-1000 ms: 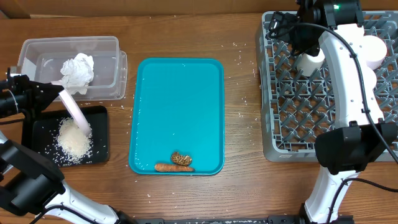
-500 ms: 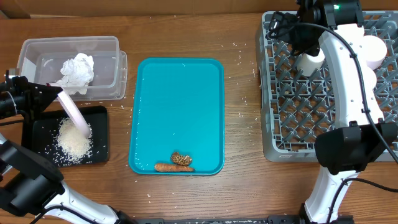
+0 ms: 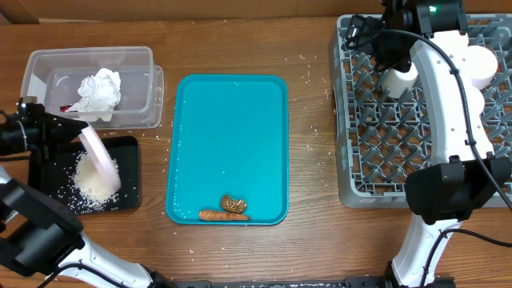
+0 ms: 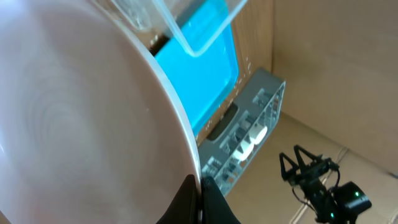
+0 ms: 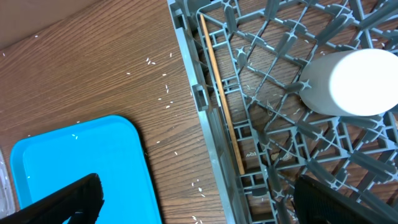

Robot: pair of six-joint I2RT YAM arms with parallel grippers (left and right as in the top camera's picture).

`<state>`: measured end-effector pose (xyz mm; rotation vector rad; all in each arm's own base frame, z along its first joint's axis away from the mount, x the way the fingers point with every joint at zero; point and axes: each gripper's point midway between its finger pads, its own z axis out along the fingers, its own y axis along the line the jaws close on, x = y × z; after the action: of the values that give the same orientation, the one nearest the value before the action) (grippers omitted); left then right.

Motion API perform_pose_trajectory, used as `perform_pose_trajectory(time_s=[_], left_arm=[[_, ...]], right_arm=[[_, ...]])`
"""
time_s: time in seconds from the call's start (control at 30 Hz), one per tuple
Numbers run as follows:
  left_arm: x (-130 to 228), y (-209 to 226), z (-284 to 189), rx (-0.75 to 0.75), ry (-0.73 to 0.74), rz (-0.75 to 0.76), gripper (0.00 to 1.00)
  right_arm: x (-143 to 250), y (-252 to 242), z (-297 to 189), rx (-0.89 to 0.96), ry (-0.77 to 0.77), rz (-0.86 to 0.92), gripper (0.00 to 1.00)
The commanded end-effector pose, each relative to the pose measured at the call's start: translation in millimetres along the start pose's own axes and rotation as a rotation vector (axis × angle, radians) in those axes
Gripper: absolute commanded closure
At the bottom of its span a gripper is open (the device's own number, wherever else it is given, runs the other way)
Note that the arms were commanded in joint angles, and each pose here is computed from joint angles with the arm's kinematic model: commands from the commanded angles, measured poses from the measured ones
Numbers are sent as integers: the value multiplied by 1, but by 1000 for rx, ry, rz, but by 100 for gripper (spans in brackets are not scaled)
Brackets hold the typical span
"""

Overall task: Sort waste into correct bins and load items into the dishwasher
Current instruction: 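Tilt the plate over the black tray to pour out the rice, then carry the emptied plate right and set it back on the teal tray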

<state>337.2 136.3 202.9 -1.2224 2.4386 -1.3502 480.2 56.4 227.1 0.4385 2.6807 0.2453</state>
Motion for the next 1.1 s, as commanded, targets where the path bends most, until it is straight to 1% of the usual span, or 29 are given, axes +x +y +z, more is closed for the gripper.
perform_pose_trajectory(time_s=[0.0,0.1,0.2,0.37,0.5,0.6,0.63,0.67,0.73,0.8,0.9,0.97,1.0,1.07], left_arm=[[16,-23,5,5,16,90,96],[32,-38,23,-13,64,147,96],[62,-63,53,-39,140,258,96],[102,-94,94,-67,217,401,96],[128,-101,132,-172,254,452,96],[136,-101,165,-314,200,533,96],[132,-101,183,-425,101,587,96],[126,-102,191,-487,27,623,96],[120,-107,203,-586,-110,697,96],[125,-115,217,-639,-195,776,96],[145,-123,245,-653,-220,883,96],[162,-122,268,-655,-200,938,96],[174,-118,288,-659,-169,972,96],[182,-109,307,-675,-139,992,96]], right_arm=[[-6,4,-12,-9,-37,-5,0],[-6,4,-12,-9,-37,-5,0],[-6,4,-12,-8,-37,-4,0],[-6,4,-12,-8,-37,-4,0],[-6,4,-12,-8,-37,-4,0],[-6,4,-12,-9,-37,-5,0],[-6,4,-12,-8,-37,-4,0],[-6,4,-12,-9,-37,-5,0],[-6,4,-12,-9,-37,-5,0],[-6,4,-12,-9,-37,-5,0],[-6,4,-12,-9,-37,-5,0],[-6,4,-12,-8,-37,-4,0],[-6,4,-12,-8,-37,-4,0],[-6,4,-12,-9,-37,-5,0]])
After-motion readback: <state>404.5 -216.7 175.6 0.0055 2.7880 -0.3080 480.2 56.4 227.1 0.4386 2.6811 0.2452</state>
